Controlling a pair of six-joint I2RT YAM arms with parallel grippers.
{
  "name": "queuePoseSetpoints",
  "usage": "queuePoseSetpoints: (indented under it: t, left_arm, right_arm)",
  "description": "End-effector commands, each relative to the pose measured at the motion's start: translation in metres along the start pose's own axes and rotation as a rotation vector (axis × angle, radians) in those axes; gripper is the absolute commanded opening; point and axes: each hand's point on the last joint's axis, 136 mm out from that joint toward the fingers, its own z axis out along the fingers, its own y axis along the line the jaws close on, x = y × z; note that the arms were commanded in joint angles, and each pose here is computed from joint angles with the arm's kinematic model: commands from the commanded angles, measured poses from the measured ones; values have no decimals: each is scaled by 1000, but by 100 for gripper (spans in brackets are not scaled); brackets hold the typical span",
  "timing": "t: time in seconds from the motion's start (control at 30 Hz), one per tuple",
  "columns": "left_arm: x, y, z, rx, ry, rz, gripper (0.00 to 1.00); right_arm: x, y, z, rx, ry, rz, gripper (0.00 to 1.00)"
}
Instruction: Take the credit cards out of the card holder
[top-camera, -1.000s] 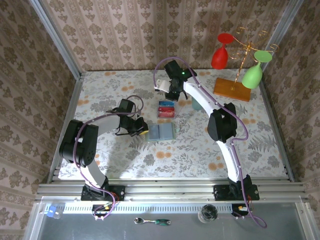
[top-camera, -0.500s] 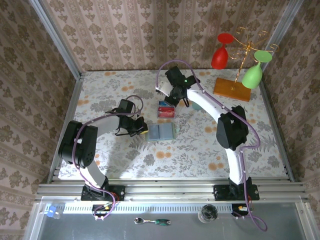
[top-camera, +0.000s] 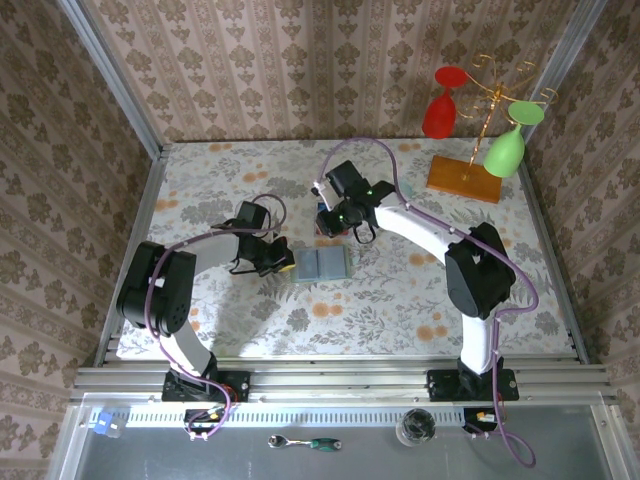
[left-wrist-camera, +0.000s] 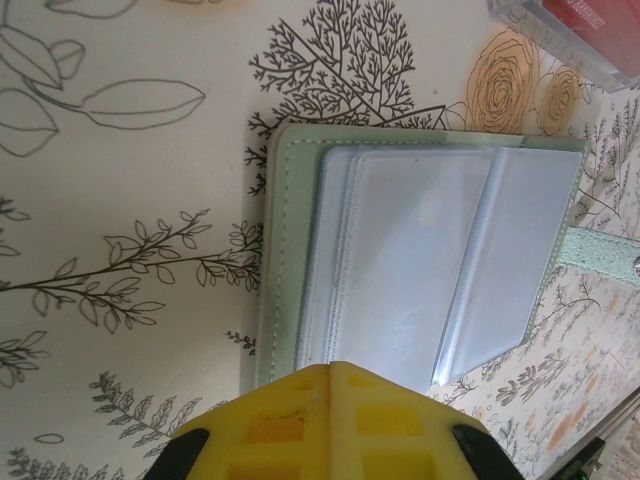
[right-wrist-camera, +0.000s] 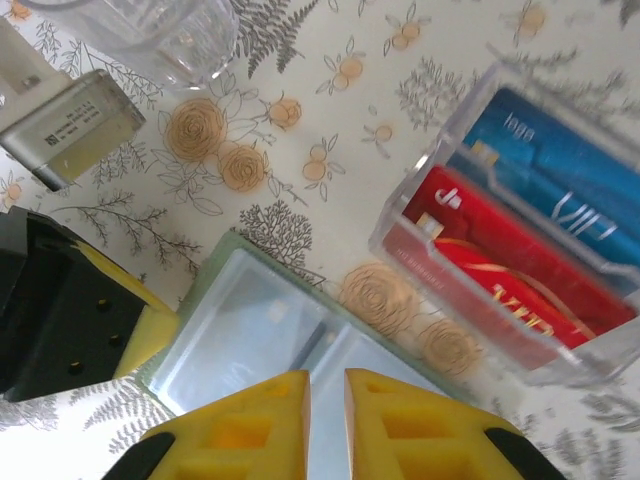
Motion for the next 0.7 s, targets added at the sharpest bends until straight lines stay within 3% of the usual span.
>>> queuePoseSetpoints:
  t: [0.0,0.67]
  left_arm:
    - [7,10,3,-35,18,12,0]
    - [14,21,15,-58,51,-8,0]
  right_arm:
    - [-5,12,-7,-56,-45,176,16]
    - [40,35,33,-193,96,499,14]
